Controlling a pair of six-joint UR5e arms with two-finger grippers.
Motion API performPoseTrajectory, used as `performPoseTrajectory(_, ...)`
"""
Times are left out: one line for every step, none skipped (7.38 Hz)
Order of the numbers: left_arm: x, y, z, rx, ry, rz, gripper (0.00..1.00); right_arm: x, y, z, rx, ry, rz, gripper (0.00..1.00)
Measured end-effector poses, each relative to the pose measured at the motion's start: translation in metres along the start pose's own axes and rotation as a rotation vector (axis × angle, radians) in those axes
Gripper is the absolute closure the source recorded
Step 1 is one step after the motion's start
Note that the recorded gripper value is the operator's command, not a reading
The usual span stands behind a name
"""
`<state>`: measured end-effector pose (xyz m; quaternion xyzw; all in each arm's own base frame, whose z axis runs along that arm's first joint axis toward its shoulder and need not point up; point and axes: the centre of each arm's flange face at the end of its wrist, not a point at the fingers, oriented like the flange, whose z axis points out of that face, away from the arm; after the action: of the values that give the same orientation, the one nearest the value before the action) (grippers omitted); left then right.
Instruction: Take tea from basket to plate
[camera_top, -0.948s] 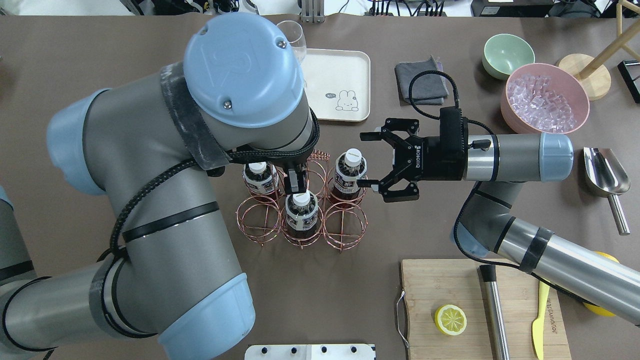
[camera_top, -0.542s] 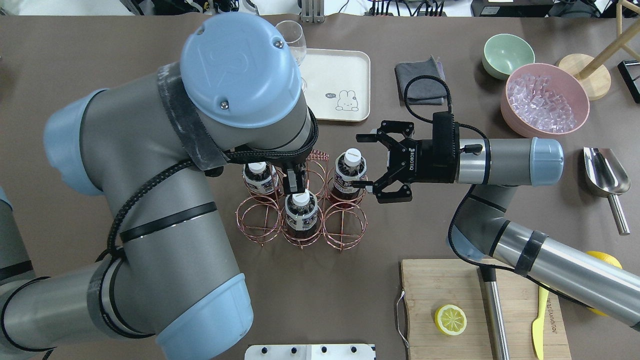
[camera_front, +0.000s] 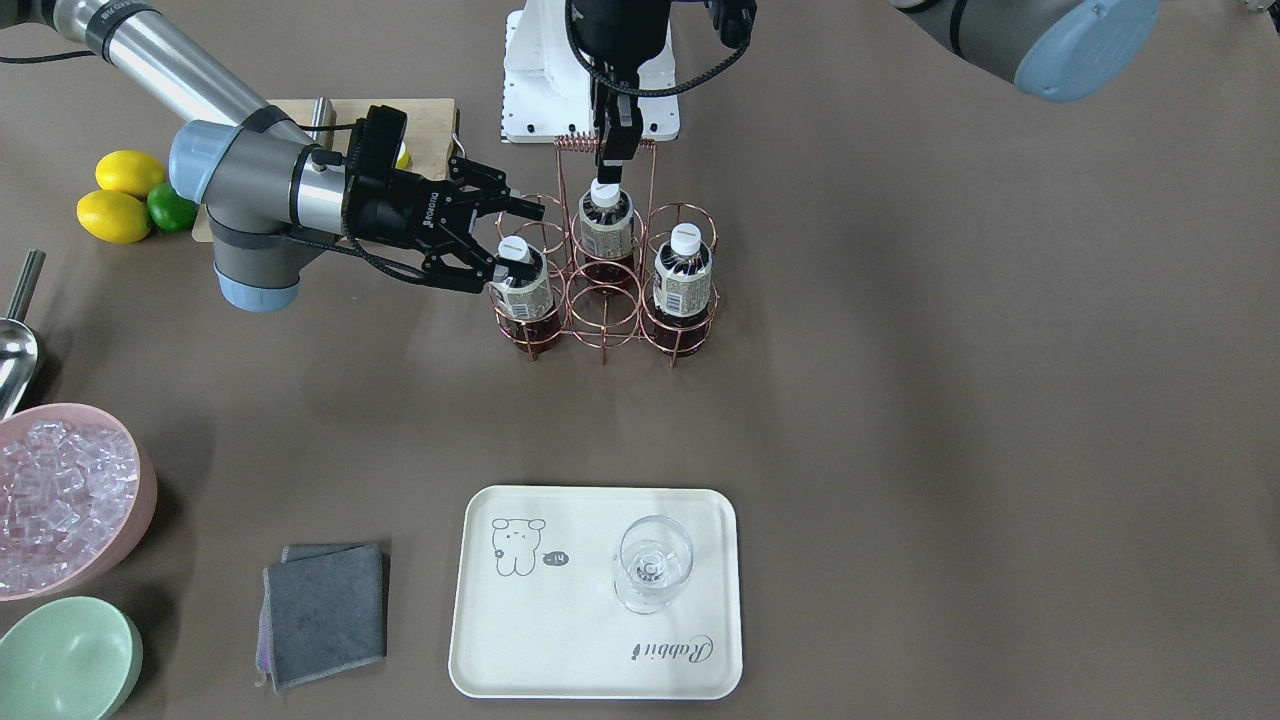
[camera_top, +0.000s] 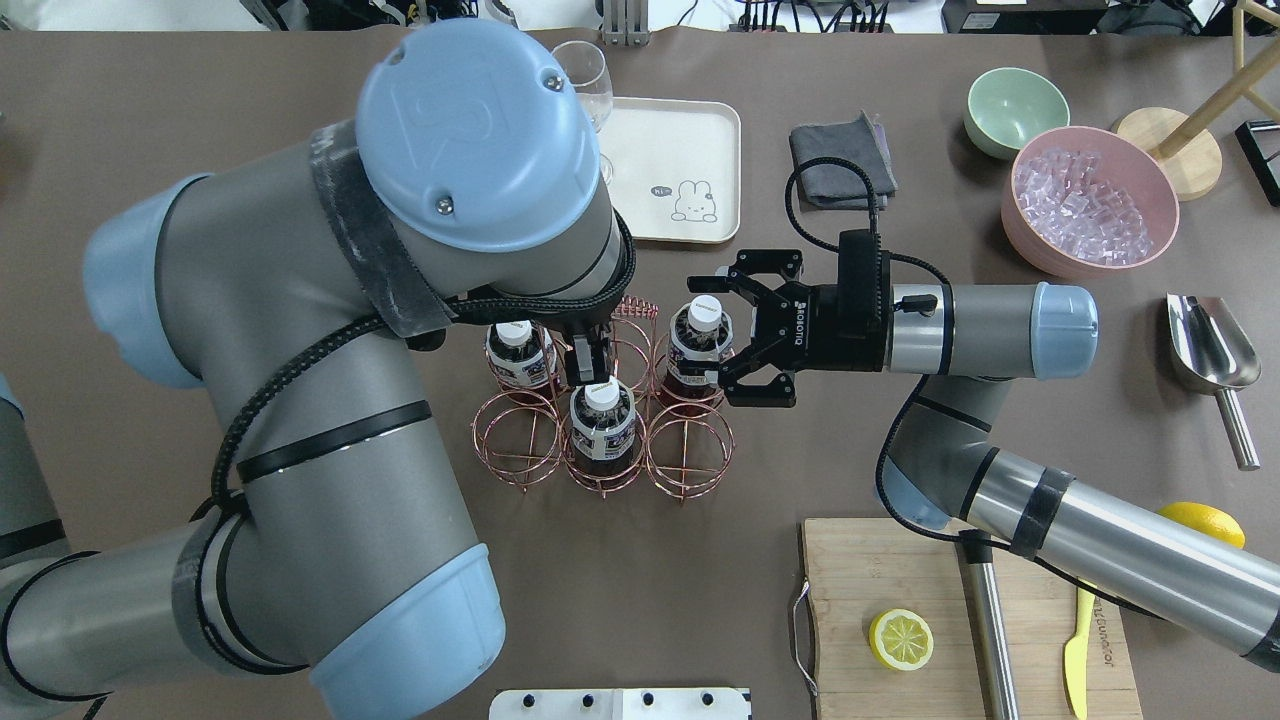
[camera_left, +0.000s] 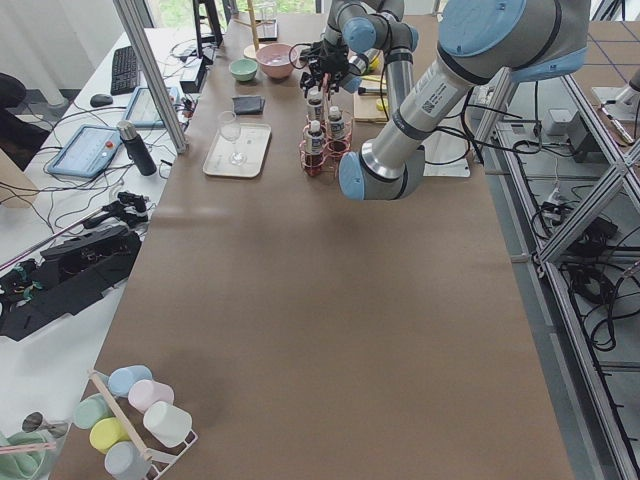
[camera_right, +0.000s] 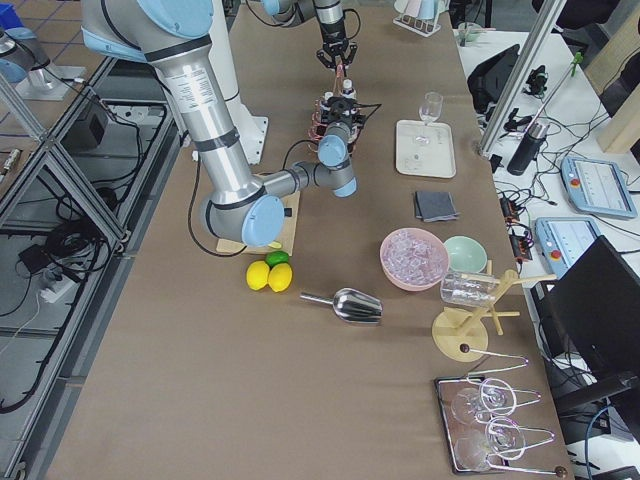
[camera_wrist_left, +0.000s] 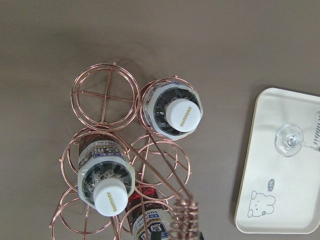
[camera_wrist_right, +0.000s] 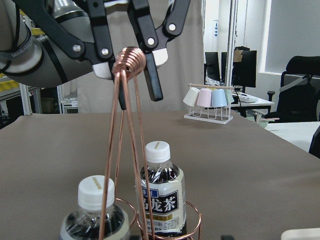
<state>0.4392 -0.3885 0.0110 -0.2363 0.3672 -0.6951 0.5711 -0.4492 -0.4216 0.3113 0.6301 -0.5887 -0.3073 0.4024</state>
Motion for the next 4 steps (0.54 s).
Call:
performPoseTrajectory(0.0002, -0.0008, 0.0013, 0.003, -0.001, 0.002, 1.0, -0.0015, -0.0001, 0.0, 0.002, -0.003, 0.0, 0.99)
performPoseTrajectory(0.0004, -0.0017, 0.0029, 0.006, -0.001, 0.003, 1.0, -0.0017, -0.0006, -0.0002, 0.004, -0.003, 0.0, 1.0)
performPoseTrajectory(0.0005, -0.0022, 0.0038, 0.009, -0.001, 0.004, 1.0, -0.0015, -0.0011, -0.001, 0.004, -0.003, -0.001, 1.0)
performPoseTrajectory(0.0006, -0.0025, 0.0047, 0.012, -0.001, 0.004, 1.0, -0.0003, -0.0013, -0.0022, 0.004, 0.0, -0.002, 1.0)
